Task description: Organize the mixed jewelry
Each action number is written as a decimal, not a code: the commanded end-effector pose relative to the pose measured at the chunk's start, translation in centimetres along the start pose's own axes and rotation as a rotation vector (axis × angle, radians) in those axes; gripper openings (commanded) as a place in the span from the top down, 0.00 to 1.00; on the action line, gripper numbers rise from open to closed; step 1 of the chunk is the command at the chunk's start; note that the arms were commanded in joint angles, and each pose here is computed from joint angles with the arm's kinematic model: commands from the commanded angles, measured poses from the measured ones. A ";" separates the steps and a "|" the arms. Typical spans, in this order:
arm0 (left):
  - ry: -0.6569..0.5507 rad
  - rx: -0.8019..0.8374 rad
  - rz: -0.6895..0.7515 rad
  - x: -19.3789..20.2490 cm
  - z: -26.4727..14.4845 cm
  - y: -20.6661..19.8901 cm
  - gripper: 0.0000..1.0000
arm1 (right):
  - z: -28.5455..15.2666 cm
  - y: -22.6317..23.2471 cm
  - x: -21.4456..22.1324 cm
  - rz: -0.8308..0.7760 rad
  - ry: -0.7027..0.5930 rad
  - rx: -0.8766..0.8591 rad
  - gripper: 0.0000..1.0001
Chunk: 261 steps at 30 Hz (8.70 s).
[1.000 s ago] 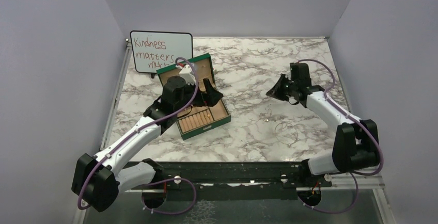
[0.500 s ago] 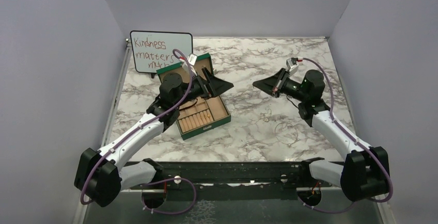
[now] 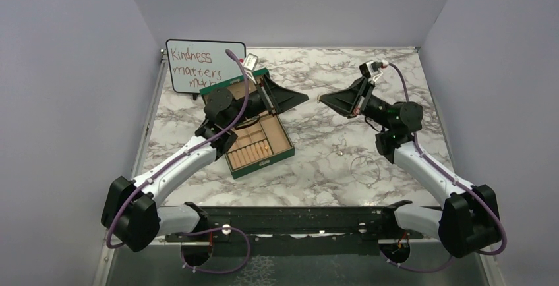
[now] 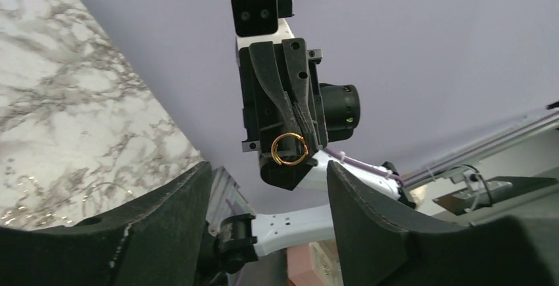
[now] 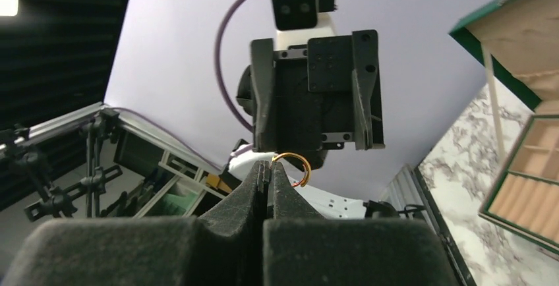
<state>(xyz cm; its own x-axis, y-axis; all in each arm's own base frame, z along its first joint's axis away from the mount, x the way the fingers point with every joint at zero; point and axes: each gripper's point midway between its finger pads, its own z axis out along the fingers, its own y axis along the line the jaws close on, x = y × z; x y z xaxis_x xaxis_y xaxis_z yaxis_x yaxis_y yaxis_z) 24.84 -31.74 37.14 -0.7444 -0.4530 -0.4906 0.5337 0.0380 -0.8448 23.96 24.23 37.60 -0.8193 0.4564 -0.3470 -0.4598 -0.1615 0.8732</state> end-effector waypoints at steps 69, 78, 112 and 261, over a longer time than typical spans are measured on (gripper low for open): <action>-0.051 0.000 0.036 -0.5 1.0 1.2 1.00 | 1.9 -1.8 -1.0 -0.292 -0.018 0.170 0.61; -0.043 -0.010 0.027 -0.2 0.9 1.6 1.00 | 1.9 -1.7 -0.9 -0.289 -0.016 0.152 0.81; -0.509 -1.106 0.548 -8.4 -19.2 11.3 0.21 | 3.6 -19.7 8.8 -0.289 0.232 0.931 0.99; -0.627 -1.138 0.628 -9.6 -22.4 9.3 0.20 | 10.1 -26.7 18.4 -0.050 0.306 0.900 0.99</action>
<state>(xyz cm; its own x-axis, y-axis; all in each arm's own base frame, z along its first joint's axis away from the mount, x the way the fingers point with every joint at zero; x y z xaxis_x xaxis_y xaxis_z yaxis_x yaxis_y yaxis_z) 27.89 -7.06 29.15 -0.0635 -0.3858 -0.9204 -0.1272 0.9179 -0.3759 24.65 45.27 9.44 -0.9167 0.1623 -0.3651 -0.1522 0.7031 0.6946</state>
